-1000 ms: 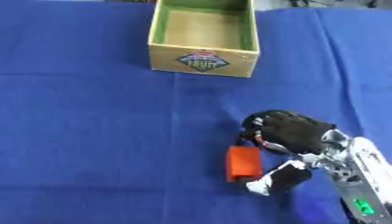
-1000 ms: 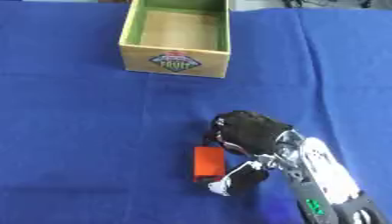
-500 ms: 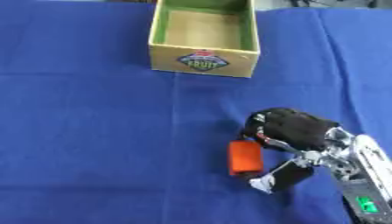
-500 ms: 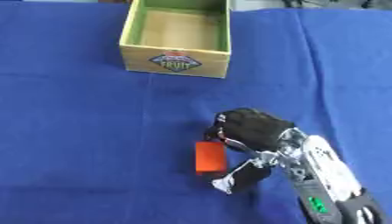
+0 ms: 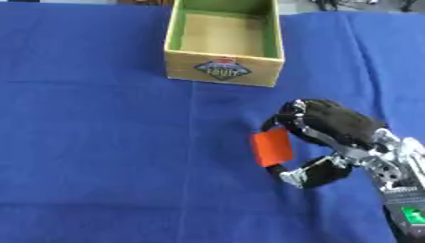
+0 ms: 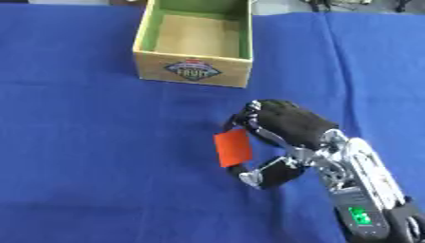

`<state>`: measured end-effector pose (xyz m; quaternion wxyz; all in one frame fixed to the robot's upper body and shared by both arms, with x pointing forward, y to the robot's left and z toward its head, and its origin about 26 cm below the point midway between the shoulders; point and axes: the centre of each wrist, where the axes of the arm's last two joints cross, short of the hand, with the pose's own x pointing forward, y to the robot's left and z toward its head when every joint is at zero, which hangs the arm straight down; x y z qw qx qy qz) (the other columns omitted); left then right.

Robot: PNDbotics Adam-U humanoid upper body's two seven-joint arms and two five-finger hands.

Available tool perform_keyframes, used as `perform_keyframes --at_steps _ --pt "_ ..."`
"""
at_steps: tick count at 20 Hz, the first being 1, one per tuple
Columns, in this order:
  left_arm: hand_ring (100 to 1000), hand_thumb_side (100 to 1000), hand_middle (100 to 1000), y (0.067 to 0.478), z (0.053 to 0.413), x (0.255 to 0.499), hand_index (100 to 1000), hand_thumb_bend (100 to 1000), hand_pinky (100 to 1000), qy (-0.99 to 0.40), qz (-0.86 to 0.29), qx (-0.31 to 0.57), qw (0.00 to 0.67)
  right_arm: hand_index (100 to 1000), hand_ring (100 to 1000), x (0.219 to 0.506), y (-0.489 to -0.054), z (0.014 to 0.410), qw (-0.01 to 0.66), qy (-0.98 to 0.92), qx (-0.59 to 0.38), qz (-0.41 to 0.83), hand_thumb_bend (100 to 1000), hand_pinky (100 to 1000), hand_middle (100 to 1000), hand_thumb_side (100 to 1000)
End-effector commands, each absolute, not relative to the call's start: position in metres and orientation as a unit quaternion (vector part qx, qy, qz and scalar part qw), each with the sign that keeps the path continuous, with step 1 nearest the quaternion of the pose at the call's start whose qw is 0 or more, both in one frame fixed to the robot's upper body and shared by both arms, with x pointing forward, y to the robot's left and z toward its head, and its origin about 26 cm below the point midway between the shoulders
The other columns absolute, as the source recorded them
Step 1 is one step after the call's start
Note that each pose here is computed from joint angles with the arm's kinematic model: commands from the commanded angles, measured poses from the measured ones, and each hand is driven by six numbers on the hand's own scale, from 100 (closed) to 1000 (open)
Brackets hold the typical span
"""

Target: Pick up objects on the table and place them in the box.

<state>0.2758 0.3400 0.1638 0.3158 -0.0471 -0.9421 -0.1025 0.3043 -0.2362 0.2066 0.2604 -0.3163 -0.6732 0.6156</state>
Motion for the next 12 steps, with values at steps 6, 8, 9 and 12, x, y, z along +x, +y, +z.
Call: perform_keyframes --at_steps 6,8,9,12 --pt "320 1000 418 0.339 0.171 0.274 733 100 244 -0.945 -0.113 -0.048 0.304 166 669 0.302 -0.278 0.248 0.224 -0.695 -0.372 0.574 100 630 114 158" --pt "320 1000 418 0.339 0.170 0.274 733 100 243 -0.944 -0.114 -0.049 0.305 165 672 0.301 -0.285 0.256 0.219 -0.697 -0.380 0.567 100 635 110 153" --pt "319 1000 418 0.338 0.170 0.274 733 100 242 -0.944 -0.114 -0.049 0.305 164 670 0.300 -0.289 0.260 0.218 -0.699 -0.386 0.561 100 634 108 154" --pt "318 1000 418 0.338 0.169 0.274 733 100 241 -0.944 -0.116 -0.050 0.305 163 669 0.298 -0.298 0.276 0.214 -0.702 -0.405 0.545 100 634 104 153"
